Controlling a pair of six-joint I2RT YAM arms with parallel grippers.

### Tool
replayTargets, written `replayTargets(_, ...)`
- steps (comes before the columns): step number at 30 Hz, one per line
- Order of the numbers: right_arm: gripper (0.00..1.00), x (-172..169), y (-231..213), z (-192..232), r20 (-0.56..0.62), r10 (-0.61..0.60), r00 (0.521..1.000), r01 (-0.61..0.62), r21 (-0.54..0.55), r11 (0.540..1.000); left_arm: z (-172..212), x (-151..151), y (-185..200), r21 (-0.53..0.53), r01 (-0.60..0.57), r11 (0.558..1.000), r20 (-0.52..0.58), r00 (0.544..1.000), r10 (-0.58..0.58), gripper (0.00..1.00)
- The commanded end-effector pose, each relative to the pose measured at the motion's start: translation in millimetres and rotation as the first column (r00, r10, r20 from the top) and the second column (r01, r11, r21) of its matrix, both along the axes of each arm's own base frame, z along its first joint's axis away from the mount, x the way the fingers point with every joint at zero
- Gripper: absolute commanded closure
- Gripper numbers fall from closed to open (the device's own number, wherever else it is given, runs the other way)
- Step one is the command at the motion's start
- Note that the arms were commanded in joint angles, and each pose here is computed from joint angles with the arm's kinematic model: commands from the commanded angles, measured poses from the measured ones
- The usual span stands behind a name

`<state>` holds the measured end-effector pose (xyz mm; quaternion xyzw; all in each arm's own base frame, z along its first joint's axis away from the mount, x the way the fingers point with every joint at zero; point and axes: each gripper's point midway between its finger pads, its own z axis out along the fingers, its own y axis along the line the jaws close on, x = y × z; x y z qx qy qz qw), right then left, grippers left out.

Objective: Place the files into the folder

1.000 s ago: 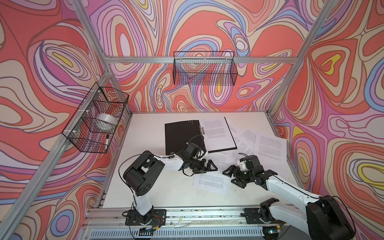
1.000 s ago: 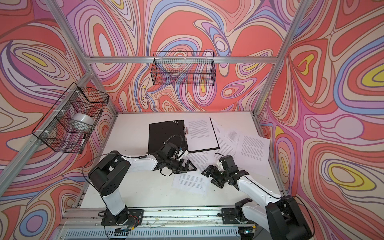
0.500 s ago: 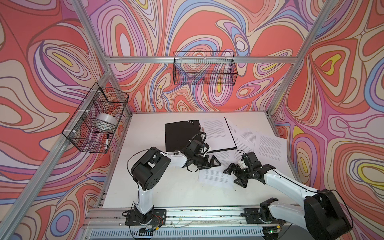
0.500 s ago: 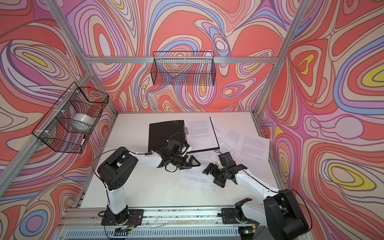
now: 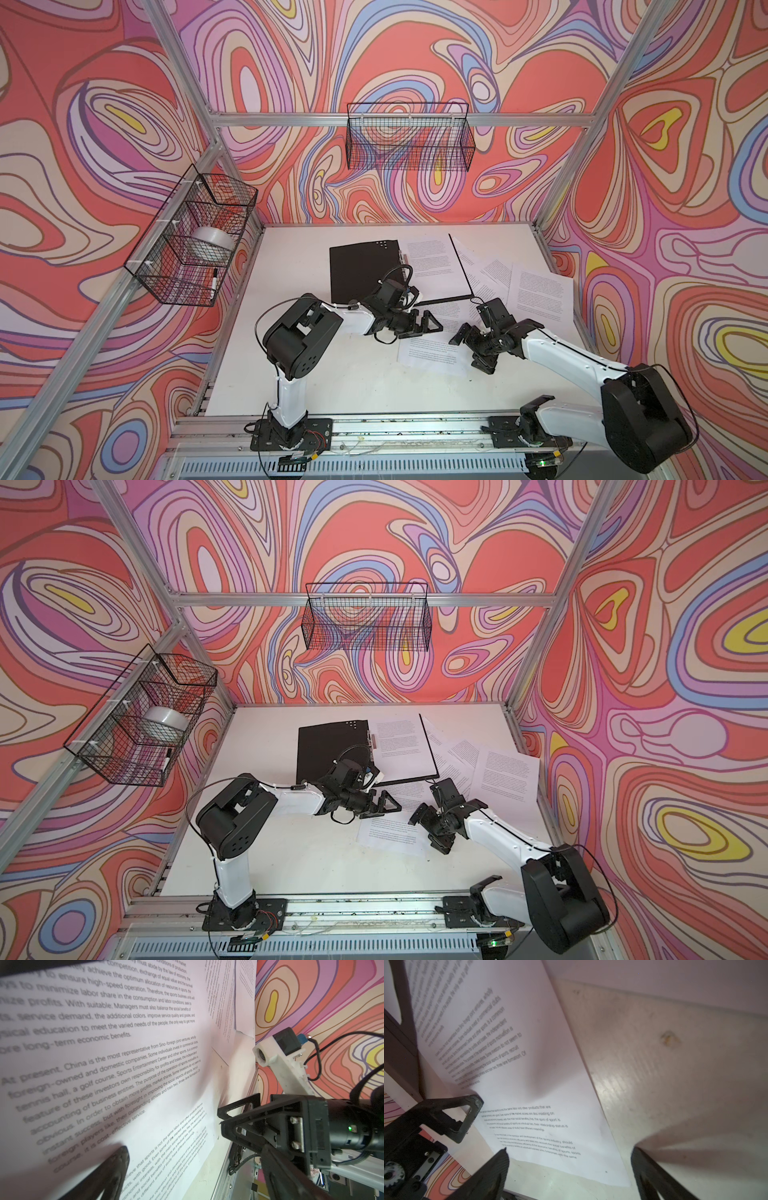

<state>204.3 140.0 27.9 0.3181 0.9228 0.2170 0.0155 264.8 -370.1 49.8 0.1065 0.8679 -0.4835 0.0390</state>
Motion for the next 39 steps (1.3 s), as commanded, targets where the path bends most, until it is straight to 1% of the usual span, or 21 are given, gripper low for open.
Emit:
replayTargets(1, 0.03, -55, -35, -53, -0.218, -0.049, 0.975, 0.006, -0.192, 0.981, -104, -35, 65, 0.370, -0.061, 0.927, -0.189, 0.972, 0.140, 0.00)
replayTargets(2, 0.03, -56, -32, -56, -0.224, -0.053, 0.973, 0.011, -0.182, 0.983, -104, -34, 65, 0.371, -0.062, 0.926, -0.188, 0.972, 0.140, 0.00)
replayTargets(4, 0.03, -52, -21, -61, -0.205, -0.044, 0.978, 0.020, -0.119, 0.993, -106, -35, 65, 0.375, -0.060, 0.925, -0.192, 0.971, 0.141, 0.00)
replayTargets(8, 0.02, -39, -13, -64, -0.138, 0.005, 0.990, -0.019, -0.100, 0.995, -109, -37, 66, 0.379, -0.058, 0.923, -0.199, 0.969, 0.143, 0.00)
replayTargets(11, 0.01, -19, 4, -62, -0.030, 0.073, 0.997, -0.074, -0.018, 0.997, -108, -37, 68, 0.387, -0.058, 0.920, -0.194, 0.970, 0.143, 0.00)
replayTargets(12, 0.01, -9, 13, -58, 0.029, 0.107, 0.994, -0.107, 0.017, 0.994, -108, -38, 69, 0.392, -0.055, 0.918, -0.196, 0.970, 0.141, 0.00)
replayTargets(13, 0.02, -3, 18, -54, 0.061, 0.128, 0.990, -0.130, 0.033, 0.991, -108, -39, 71, 0.398, -0.050, 0.916, -0.196, 0.971, 0.138, 0.00)
replayTargets(15, 0.02, 11, 31, -39, 0.151, 0.177, 0.973, -0.190, 0.077, 0.979, -108, -41, 73, 0.409, -0.045, 0.911, -0.194, 0.972, 0.134, 0.00)
replayTargets(17, 0.02, 24, 36, -24, 0.237, 0.212, 0.948, -0.234, 0.069, 0.970, -109, -43, 76, 0.420, -0.041, 0.907, -0.194, 0.972, 0.134, 0.00)
replayTargets(19, 0.02, 37, 33, -11, 0.314, 0.244, 0.917, -0.266, 0.029, 0.963, -111, -45, 78, 0.422, -0.039, 0.906, -0.198, 0.971, 0.134, 0.00)
replayTargets(20, 0.02, 43, 32, -7, 0.341, 0.250, 0.906, -0.276, 0.028, 0.961, -111, -46, 78, 0.424, -0.038, 0.905, -0.201, 0.970, 0.135, 0.00)
replayTargets(22, 0.02, 58, 34, 1, 0.392, 0.251, 0.885, -0.299, 0.063, 0.952, -113, -45, 77, 0.423, -0.038, 0.905, -0.204, 0.969, 0.136, 0.00)
replayTargets(26, 0.01, 79, 33, 3, 0.435, 0.292, 0.852, -0.360, 0.080, 0.930, -114, -46, 77, 0.421, -0.037, 0.906, -0.207, 0.969, 0.136, 0.00)
replayTargets(29, 0.02, 95, 34, 7, 0.464, 0.321, 0.826, -0.393, 0.065, 0.917, -116, -47, 78, 0.423, -0.033, 0.905, -0.213, 0.968, 0.135, 0.00)
replayTargets(34, 0.02, 116, 26, 15, 0.464, 0.383, 0.799, -0.418, -0.029, 0.908, -118, -48, 78, 0.421, -0.032, 0.907, -0.216, 0.967, 0.135, 0.00)
replayTargets(37, 0.02, 124, 17, 16, 0.425, 0.424, 0.800, -0.424, -0.099, 0.900, -120, -49, 77, 0.419, -0.029, 0.907, -0.224, 0.965, 0.134, 0.00)
replayTargets(39, 0.02, 127, 11, 16, 0.407, 0.438, 0.801, -0.426, -0.126, 0.896, -121, -49, 77, 0.419, -0.027, 0.907, -0.224, 0.966, 0.133, 0.01)
